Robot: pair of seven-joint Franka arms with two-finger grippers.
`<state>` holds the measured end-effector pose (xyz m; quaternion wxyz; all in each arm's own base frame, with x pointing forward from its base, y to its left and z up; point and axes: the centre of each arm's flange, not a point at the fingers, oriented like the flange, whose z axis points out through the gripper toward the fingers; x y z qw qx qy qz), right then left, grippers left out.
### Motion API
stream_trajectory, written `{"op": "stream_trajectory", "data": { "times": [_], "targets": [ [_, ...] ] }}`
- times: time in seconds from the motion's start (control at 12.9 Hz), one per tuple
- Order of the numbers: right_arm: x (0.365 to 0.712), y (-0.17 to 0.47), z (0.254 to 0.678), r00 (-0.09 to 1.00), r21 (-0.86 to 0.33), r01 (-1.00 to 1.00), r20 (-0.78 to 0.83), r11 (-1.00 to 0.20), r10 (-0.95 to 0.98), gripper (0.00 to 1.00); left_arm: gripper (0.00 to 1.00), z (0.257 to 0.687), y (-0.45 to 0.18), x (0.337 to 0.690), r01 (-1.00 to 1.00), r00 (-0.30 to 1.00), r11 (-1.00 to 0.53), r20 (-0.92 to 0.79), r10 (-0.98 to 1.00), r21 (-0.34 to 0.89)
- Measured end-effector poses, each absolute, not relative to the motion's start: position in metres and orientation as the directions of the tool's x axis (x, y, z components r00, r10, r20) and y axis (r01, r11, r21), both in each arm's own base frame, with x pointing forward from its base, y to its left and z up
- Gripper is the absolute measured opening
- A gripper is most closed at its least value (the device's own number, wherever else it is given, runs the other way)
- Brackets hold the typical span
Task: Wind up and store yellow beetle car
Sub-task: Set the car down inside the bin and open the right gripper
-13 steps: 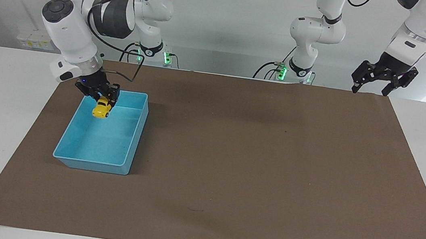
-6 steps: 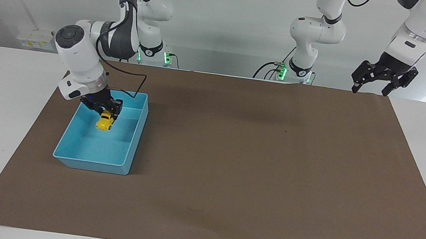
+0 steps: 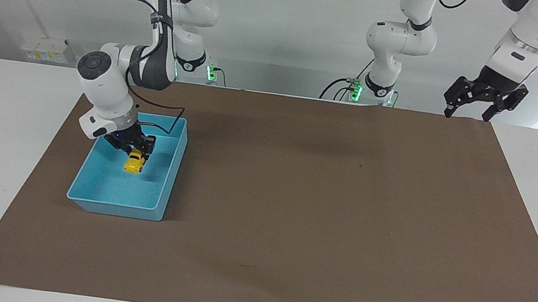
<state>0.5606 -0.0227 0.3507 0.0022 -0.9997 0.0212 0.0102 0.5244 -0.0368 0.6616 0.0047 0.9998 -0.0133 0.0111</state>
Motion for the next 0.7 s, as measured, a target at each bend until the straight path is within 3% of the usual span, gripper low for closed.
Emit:
{"op": "stream_trajectory", "data": {
  "times": [0.7],
  "targets": [
    [0.553, -0.033, 0.31, 0.999, 0.023, -0.019, -0.039, -1.0, -0.02, 0.47, 1.0, 0.662, -0.037, 0.524, -0.027, 0.999, -1.0, 0.022, -0.027, 0.009]
  ]
}}
